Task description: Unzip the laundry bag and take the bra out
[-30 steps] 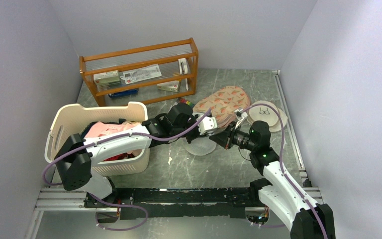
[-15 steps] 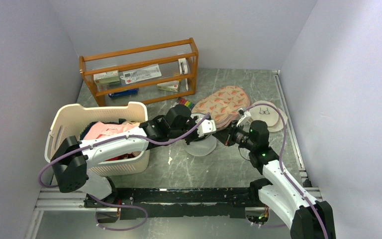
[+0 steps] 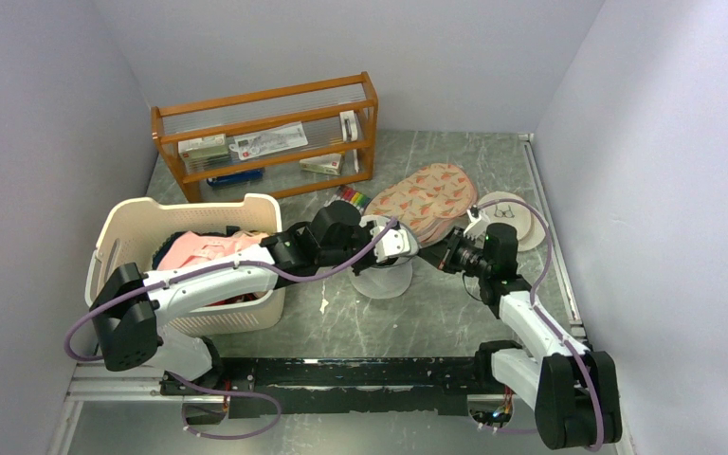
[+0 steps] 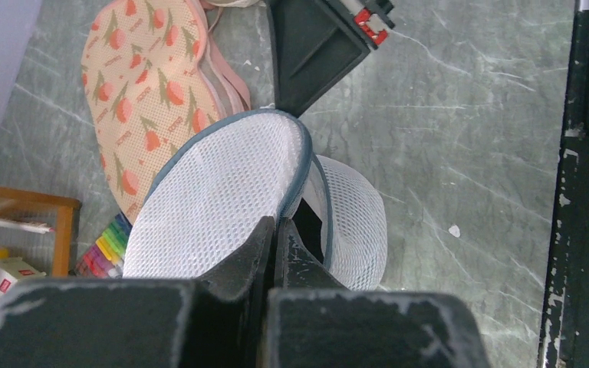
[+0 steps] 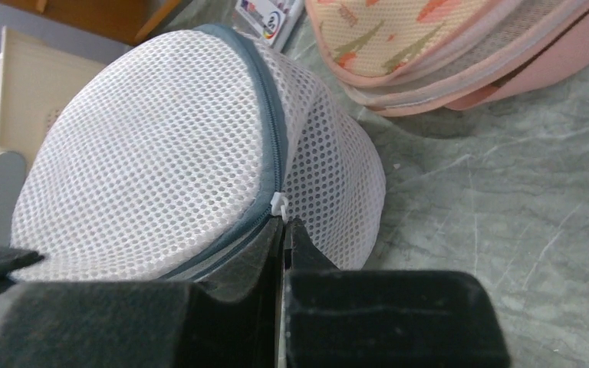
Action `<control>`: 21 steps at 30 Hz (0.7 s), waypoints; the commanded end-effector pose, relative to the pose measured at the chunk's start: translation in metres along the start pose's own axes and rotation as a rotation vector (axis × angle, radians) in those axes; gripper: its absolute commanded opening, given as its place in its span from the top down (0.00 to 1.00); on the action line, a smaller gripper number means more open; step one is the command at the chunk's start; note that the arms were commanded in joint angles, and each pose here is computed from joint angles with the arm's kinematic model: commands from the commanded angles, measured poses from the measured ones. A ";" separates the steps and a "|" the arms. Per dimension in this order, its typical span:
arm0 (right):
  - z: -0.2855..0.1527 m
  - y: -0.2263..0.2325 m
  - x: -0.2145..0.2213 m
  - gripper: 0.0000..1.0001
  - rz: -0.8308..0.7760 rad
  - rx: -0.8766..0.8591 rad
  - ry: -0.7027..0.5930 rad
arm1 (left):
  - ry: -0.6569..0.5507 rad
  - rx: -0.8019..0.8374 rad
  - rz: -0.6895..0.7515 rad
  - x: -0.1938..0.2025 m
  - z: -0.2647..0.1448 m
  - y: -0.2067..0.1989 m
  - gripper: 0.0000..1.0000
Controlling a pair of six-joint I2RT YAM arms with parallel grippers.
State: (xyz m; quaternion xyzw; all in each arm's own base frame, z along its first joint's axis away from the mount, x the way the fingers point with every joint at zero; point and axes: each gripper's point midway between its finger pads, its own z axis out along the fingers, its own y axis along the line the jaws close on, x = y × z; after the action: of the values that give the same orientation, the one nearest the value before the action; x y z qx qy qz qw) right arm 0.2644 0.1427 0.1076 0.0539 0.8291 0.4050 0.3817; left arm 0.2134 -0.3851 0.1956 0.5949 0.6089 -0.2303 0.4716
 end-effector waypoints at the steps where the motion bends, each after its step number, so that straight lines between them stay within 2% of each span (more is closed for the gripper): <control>1: -0.010 0.027 -0.001 1.00 -0.104 -0.155 -0.007 | -0.027 -0.082 0.022 -0.013 -0.005 0.015 0.93; 6: -0.026 0.061 0.001 1.00 -0.186 -0.318 -0.011 | 0.001 -0.142 0.024 -0.005 -0.005 0.025 0.82; 11: -0.032 0.071 0.001 1.00 -0.209 -0.362 -0.018 | 0.003 -0.129 0.015 -0.004 -0.003 0.022 0.52; 13: -0.032 0.071 0.002 1.00 -0.209 -0.367 -0.013 | 0.005 -0.106 0.011 -0.004 0.000 0.018 0.44; 15: -0.033 0.073 0.003 1.00 -0.208 -0.381 -0.009 | 0.000 -0.085 0.007 -0.004 0.001 0.014 0.41; 21: -0.036 0.078 0.007 1.00 -0.213 -0.410 0.001 | 0.013 -0.059 -0.004 0.000 0.008 0.008 0.43</control>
State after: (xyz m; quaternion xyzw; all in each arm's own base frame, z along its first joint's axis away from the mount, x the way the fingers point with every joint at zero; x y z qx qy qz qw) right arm 0.2247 0.1713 0.1644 -0.0906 0.7470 0.5089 0.4181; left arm 0.2279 -0.3799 0.1947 0.5789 0.6246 -0.1919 0.4878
